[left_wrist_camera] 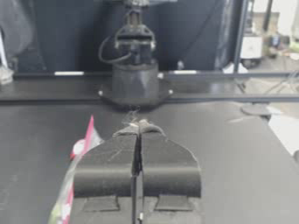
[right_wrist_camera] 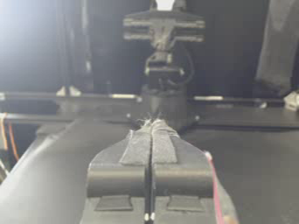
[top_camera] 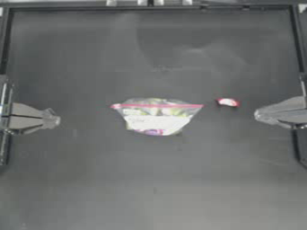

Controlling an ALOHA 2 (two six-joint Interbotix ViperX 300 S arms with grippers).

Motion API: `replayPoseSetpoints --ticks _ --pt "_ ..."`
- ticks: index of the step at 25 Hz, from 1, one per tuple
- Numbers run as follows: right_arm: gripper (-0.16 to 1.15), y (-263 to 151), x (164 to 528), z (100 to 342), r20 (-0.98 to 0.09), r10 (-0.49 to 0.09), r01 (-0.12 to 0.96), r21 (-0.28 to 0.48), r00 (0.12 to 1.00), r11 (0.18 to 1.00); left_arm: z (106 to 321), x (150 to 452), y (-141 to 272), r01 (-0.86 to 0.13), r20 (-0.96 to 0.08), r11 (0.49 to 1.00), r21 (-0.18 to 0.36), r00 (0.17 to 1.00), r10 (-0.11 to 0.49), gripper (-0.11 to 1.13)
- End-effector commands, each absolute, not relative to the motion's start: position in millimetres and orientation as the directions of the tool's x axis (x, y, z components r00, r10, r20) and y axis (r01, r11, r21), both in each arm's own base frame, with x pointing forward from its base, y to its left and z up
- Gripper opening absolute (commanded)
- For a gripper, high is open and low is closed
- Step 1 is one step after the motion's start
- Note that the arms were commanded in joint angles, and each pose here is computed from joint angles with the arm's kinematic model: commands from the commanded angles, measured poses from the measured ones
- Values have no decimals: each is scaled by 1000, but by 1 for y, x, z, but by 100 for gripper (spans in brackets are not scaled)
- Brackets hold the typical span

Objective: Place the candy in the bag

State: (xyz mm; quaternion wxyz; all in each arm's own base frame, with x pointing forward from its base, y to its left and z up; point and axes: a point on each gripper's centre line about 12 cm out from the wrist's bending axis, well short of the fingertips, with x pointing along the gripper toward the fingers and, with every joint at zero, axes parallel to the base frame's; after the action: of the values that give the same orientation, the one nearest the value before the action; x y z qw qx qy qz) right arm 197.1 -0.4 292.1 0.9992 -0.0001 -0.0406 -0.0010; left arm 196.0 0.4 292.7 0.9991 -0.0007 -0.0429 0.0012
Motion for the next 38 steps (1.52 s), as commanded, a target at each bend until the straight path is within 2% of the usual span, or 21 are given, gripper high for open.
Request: replayPoseSetpoints --ticks 1,2,5,10,12,15,19,21,25,29,38 --pt "-5 0 197 291 89 0 0 9 996 1000 292 191 -1 2 109 1000 14 994 -3 -2" --pt "-5 0 197 288 87 -2 1 9 996 1000 292 189 -1 2 115 1000 14 993 -3 0" --pt "7 0 195 288 96 -2 1 14 995 1000 296 187 -1 4 127 1000 20 992 -7 7" --pt "11 0 195 289 103 -3 2 9 995 1000 295 188 -1 3 119 1000 30 993 -6 9" --pt "18 0 195 291 106 1 -1 0 994 1000 296 188 -1 3 121 999 33 993 -7 16" --pt "42 0 195 291 107 2 -2 -6 994 1000 295 190 -1 3 113 999 33 994 -7 43" --pt "88 1 196 293 109 8 -5 -28 994 1000 294 197 -1 5 93 999 32 996 -8 93" --pt "104 1 196 295 107 8 -5 -27 994 1000 292 202 -1 4 72 999 35 997 -7 108" --pt "100 0 198 299 78 5 -4 -21 997 1000 288 210 -1 3 17 999 37 1000 -4 98" --pt "99 -2 202 307 15 -8 8 -6 1000 1000 287 209 3 -12 12 999 37 1000 11 98" --pt "99 -23 230 329 -258 -96 104 15 961 994 278 209 8 -35 -49 999 29 998 36 98"
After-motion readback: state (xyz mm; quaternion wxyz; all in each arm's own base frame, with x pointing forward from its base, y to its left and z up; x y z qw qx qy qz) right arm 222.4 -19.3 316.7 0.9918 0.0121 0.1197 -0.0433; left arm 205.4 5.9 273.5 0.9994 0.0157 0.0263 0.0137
